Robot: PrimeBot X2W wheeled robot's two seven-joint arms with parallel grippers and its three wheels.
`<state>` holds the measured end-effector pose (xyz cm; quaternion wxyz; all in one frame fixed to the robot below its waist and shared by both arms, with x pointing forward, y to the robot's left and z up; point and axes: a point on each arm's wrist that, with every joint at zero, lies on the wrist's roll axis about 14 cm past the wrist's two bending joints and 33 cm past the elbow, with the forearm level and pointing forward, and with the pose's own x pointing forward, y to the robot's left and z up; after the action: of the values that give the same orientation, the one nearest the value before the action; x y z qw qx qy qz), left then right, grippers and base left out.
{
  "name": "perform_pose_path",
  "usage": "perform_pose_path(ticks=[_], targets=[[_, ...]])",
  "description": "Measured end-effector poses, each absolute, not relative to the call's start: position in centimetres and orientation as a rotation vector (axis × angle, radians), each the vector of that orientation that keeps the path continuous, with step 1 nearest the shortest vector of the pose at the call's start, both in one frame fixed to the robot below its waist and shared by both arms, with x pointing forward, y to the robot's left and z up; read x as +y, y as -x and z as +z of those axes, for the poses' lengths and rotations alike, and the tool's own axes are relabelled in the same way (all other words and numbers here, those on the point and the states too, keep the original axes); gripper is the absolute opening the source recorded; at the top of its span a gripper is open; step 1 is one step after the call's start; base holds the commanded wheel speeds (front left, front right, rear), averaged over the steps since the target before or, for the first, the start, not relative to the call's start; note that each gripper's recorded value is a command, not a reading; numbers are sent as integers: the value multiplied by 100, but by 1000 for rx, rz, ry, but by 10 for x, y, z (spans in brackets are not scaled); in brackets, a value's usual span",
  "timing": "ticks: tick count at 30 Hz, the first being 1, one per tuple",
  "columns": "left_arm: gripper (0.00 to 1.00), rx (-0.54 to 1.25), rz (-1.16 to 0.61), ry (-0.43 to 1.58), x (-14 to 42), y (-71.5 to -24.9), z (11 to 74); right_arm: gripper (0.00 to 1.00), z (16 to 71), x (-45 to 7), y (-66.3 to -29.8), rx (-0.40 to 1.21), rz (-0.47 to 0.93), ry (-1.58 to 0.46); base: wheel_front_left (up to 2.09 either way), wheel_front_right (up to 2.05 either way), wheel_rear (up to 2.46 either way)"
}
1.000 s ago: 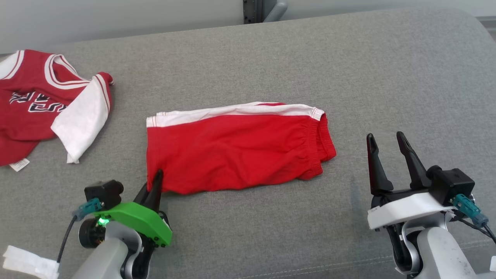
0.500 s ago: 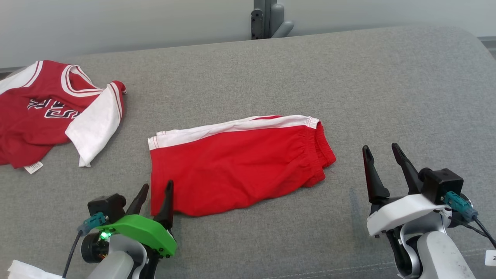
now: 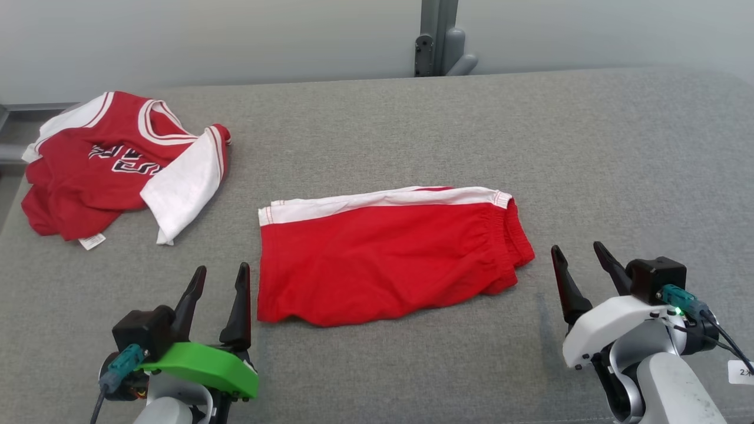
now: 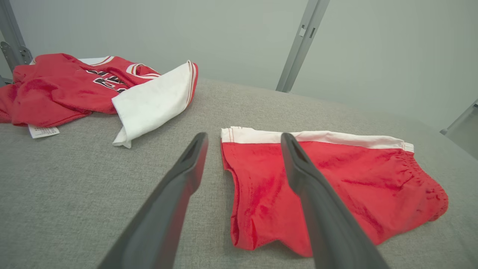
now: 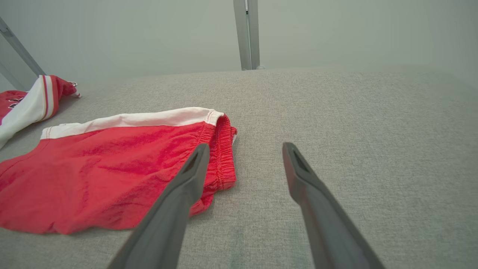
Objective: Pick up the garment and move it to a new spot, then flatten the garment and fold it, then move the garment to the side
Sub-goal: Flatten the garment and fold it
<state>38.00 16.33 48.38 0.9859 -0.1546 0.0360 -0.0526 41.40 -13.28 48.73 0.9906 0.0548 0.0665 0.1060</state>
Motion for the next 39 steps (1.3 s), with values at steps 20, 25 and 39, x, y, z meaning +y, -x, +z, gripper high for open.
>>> perform_pose_path(ticks=[20,25,39], targets=[[100,-4,87,329,210,-341,492,100,426,-90,-438,383,276,-115,0,0,0],[100,-3,120,331,219,-339,489,100,404,-86,-439,445,268,-134,0,0,0],[100,3,129,325,220,-341,484,100,402,-49,-445,469,287,-416,0,0,0]])
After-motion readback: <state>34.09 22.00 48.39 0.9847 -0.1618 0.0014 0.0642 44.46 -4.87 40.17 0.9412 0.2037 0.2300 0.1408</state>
